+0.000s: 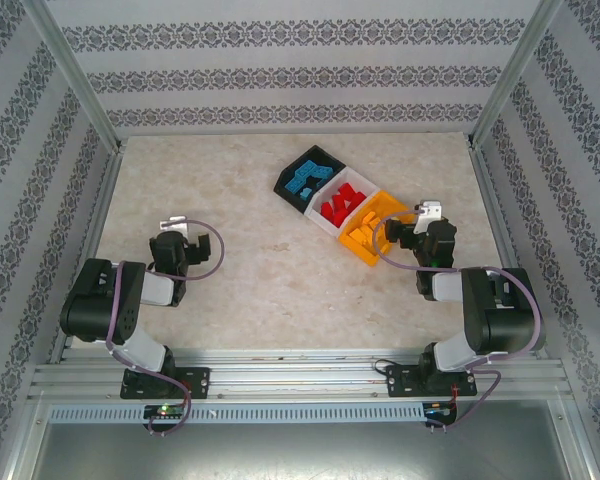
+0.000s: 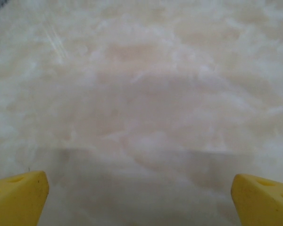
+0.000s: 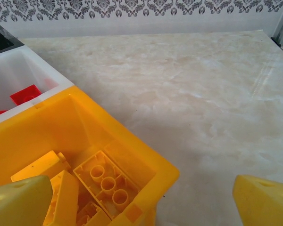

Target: Sort the legos into containers by color

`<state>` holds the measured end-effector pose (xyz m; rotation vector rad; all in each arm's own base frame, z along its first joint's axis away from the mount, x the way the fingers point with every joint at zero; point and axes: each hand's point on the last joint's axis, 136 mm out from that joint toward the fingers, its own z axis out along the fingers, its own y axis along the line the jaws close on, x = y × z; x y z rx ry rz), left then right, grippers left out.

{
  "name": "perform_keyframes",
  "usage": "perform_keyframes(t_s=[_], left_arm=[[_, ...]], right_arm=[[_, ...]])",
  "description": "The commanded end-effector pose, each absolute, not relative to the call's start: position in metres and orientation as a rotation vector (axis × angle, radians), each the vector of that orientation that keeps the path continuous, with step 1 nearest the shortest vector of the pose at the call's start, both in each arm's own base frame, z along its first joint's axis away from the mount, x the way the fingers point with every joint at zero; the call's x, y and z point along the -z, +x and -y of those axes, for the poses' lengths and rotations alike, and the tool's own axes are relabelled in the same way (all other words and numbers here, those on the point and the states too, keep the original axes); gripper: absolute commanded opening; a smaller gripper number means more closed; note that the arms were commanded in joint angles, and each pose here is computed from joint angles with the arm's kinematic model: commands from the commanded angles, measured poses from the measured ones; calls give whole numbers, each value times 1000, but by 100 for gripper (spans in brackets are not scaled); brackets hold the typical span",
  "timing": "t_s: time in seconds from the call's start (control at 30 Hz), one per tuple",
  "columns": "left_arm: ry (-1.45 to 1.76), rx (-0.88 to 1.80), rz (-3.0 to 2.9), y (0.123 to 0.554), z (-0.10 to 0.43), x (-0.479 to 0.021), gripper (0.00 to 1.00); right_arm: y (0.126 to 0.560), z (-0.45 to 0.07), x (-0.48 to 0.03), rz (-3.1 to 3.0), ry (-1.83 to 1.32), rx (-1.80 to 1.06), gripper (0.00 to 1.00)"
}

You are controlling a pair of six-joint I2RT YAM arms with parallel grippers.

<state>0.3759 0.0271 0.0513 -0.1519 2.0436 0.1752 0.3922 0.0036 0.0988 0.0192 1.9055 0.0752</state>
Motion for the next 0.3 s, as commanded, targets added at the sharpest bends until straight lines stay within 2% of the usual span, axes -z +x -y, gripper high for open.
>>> perform_keyframes(t_s=[0.0,0.27], left_arm=[[-166,-175,-1891,394,-31,-89,100],[-163,-175,-1884,394,-31,-91,100]], right_arm=[[398,-4,-105,-1892,6,-51,98],[398,-4,-105,-1891,5,-37,98]])
